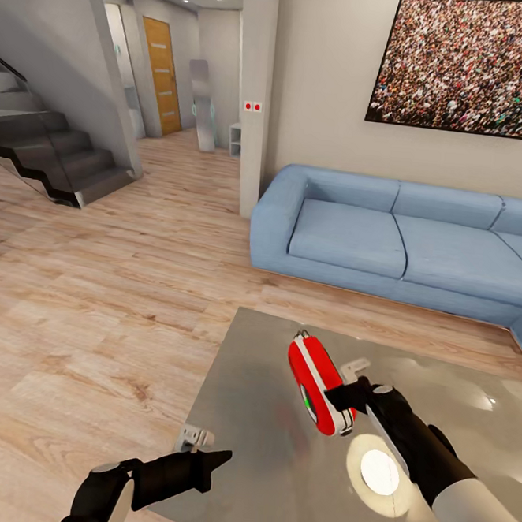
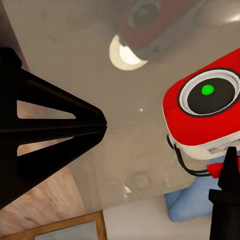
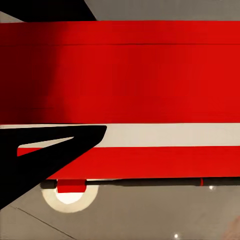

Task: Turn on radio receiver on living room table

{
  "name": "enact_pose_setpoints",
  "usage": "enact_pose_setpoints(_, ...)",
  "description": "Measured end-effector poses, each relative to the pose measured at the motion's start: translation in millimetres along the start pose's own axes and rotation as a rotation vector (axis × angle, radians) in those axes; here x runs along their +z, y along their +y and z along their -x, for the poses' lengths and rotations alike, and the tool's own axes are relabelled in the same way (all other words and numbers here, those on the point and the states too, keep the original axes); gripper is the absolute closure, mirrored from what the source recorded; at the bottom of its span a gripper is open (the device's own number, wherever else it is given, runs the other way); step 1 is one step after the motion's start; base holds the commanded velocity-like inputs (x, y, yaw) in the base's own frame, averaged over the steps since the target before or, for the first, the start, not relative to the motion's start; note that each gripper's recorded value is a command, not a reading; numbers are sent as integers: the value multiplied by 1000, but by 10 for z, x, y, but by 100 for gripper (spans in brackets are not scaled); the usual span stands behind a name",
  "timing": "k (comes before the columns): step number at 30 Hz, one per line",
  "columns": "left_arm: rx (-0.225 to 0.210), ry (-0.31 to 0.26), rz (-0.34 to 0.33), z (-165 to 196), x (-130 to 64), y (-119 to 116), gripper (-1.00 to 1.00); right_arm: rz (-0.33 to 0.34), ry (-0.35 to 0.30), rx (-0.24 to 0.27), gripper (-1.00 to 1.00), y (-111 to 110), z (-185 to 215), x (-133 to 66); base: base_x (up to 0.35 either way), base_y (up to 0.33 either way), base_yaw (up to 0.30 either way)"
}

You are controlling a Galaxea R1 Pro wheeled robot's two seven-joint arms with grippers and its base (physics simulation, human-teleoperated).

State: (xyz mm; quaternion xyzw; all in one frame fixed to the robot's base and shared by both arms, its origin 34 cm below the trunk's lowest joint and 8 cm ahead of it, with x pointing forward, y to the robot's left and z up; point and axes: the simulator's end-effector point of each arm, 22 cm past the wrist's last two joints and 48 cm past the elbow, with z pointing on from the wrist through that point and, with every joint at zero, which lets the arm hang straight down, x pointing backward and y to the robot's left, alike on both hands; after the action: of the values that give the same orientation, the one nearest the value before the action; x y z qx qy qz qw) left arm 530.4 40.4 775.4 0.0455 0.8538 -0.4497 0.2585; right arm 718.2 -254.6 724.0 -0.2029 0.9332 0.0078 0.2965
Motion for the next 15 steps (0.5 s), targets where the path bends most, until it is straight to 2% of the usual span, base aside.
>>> enact_pose_setpoints(7,1,0,1,-3,-2,8,100,12,10,14,100,7,-149,77,0,0,0)
enact_pose_setpoints(15,1,0,1,-3,-3,9,100,50,44,58,100,216,-395,229,0,0,0)
